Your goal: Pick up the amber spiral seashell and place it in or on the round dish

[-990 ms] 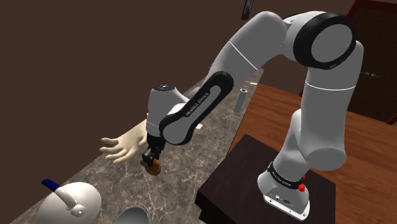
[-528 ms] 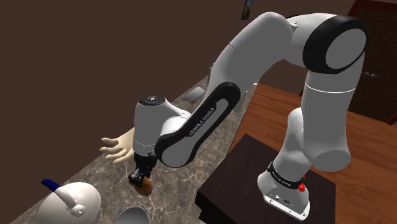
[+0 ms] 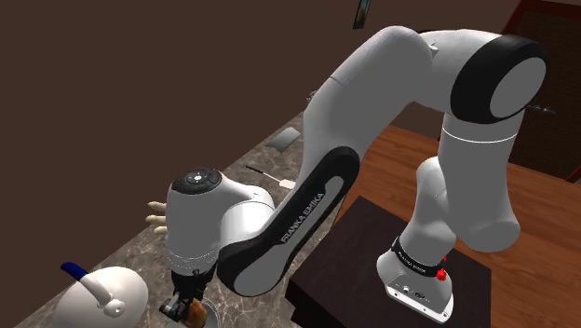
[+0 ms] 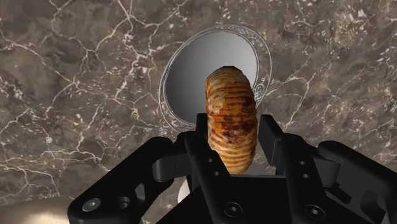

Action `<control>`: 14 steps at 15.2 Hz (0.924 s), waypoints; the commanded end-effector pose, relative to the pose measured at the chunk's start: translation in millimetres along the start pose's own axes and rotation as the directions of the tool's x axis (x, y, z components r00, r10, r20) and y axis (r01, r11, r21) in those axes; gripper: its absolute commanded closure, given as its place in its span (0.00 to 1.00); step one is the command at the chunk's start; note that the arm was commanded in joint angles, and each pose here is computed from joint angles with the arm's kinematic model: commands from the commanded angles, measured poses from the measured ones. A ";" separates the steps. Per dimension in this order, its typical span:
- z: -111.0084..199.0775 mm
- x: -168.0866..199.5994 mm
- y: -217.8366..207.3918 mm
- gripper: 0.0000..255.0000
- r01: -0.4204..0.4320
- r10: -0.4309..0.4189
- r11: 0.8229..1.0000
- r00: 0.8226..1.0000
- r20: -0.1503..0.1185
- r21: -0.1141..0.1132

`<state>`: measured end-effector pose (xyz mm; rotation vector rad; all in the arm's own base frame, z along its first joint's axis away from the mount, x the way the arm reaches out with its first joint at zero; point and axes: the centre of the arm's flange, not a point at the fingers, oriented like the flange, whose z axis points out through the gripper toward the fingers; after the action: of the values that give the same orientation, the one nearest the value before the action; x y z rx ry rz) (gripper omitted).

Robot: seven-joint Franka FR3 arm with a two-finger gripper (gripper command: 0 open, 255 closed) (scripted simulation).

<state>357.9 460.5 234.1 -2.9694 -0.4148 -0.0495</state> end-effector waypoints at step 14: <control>77.1 -4.2 3.4 1.00 -0.002 0.002 1.000 1.000 0.000 0.000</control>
<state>355.6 467.7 162.8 -2.9702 -0.4118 -0.0492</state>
